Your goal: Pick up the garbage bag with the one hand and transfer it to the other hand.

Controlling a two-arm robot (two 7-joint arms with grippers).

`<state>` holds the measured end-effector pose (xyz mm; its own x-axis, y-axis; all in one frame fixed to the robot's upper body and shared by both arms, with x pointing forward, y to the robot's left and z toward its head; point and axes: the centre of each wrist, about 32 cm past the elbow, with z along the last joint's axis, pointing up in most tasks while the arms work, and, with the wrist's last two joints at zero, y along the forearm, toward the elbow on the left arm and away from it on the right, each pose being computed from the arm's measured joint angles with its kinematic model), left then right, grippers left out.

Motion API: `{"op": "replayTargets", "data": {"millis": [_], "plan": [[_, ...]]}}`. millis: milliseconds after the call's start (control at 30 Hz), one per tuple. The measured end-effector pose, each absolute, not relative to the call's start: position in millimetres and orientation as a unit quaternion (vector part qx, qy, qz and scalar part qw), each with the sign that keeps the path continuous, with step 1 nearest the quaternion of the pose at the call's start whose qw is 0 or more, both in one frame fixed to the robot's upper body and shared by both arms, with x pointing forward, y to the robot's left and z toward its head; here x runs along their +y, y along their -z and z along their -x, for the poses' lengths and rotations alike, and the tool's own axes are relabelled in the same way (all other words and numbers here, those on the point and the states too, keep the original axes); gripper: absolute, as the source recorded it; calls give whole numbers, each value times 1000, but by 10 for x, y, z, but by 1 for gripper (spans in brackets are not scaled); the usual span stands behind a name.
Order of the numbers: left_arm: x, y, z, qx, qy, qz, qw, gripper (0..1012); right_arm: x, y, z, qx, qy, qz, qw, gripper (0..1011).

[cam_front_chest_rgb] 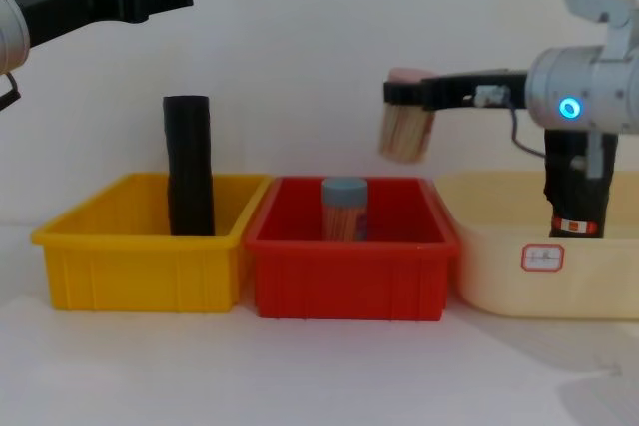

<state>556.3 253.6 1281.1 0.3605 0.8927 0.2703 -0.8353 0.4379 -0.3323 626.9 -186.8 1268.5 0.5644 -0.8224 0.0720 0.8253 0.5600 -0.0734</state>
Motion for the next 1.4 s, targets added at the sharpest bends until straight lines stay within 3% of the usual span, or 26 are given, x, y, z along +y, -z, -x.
{"op": "replayTargets", "data": {"millis": [400, 1033, 1400], "plan": [[2536, -12811, -5563, -208, -526, 69, 822, 1002, -2101, -12777, -6271, -19, 503, 33, 864, 663], [2536, -12811, -5563, -208, -526, 69, 822, 1002, -2260, -12565, -6364, 10, 544, 58, 837, 664], [2536, -12811, -5563, -208, -526, 69, 822, 1002, -2346, -12561, -6407, 10, 559, 53, 827, 946]]}}
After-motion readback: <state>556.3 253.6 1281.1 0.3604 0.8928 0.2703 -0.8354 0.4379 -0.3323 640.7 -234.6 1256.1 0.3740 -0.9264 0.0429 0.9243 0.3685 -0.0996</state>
